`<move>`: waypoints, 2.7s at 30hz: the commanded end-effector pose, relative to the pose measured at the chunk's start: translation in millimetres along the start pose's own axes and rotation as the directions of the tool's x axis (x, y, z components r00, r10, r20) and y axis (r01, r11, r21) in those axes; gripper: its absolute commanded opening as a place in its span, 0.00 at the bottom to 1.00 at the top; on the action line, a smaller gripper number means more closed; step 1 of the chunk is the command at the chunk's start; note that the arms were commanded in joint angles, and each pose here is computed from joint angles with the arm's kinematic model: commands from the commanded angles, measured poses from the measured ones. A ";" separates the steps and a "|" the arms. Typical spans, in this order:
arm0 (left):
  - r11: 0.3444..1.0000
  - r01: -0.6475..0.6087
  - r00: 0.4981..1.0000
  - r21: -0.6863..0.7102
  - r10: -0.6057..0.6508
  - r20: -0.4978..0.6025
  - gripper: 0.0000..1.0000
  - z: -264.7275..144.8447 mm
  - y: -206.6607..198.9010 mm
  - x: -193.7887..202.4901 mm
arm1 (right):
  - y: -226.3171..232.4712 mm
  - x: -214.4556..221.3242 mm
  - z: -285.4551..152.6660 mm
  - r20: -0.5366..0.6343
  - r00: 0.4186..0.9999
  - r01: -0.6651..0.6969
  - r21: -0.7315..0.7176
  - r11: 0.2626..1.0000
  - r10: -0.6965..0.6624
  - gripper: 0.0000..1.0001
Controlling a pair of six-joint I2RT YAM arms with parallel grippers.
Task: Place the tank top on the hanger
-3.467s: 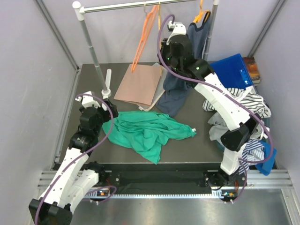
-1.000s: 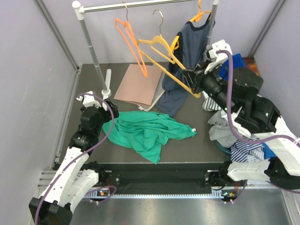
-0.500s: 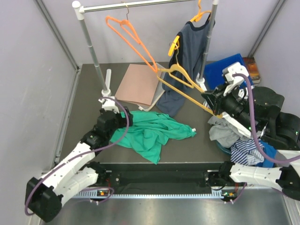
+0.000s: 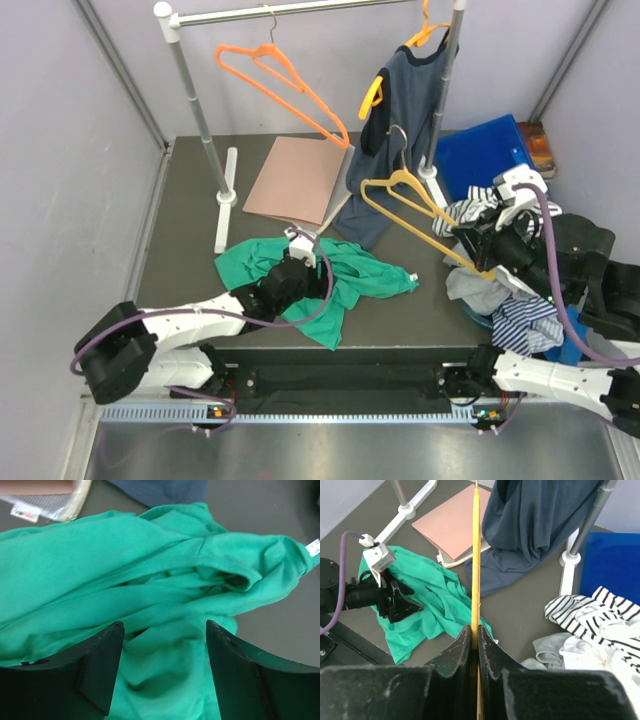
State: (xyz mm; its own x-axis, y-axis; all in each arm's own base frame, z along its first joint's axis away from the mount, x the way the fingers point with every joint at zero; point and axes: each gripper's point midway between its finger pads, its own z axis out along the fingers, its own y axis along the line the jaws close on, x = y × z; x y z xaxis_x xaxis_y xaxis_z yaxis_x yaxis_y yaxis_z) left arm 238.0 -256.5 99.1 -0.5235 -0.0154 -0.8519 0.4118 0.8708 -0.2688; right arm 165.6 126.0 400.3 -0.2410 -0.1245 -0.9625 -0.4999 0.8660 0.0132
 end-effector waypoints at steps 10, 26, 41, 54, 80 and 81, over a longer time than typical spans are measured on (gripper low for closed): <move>0.970 0.098 0.989 0.221 -0.119 0.086 0.71 45.5 -75.8 -49.6 | -10.0 2.7 -5.7 0.044 0.997 -0.058 0.042 0.997 0.056 0.00; 0.951 0.194 0.980 0.239 -0.175 -0.098 0.59 73.3 -95.0 -6.8 | -11.8 1.0 -8.3 0.066 0.995 -0.077 0.043 0.996 0.074 0.00; 0.995 0.083 0.951 0.060 -0.097 0.293 0.00 4.4 -55.5 -135.1 | -16.8 0.6 -13.5 0.081 0.993 -0.092 0.054 0.994 0.088 0.00; 0.981 0.025 0.913 -0.192 0.056 0.404 0.00 -99.2 21.1 -186.8 | -0.3 -2.2 4.1 0.071 0.996 -0.050 0.009 0.999 0.050 0.00; 0.931 0.317 0.936 -0.180 -0.277 0.220 0.57 -116.3 64.1 -59.3 | 86.2 42.3 47.3 -0.092 0.995 0.013 -0.348 0.938 -0.047 0.00; 0.927 0.320 0.936 -0.194 -0.279 0.213 0.59 -114.6 65.9 -56.1 | 87.4 45.2 46.5 -0.100 0.994 0.008 -0.355 0.935 -0.046 0.00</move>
State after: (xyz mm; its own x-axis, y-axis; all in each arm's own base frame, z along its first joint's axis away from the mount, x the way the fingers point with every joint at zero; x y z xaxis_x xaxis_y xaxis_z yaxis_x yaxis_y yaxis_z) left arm 204.0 -144.5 181.3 -0.4615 -0.2773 -0.8427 0.1410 0.9149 -0.3783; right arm 159.3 212.8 332.4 -0.3226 -0.2486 -0.9133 -0.7259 0.6842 0.0701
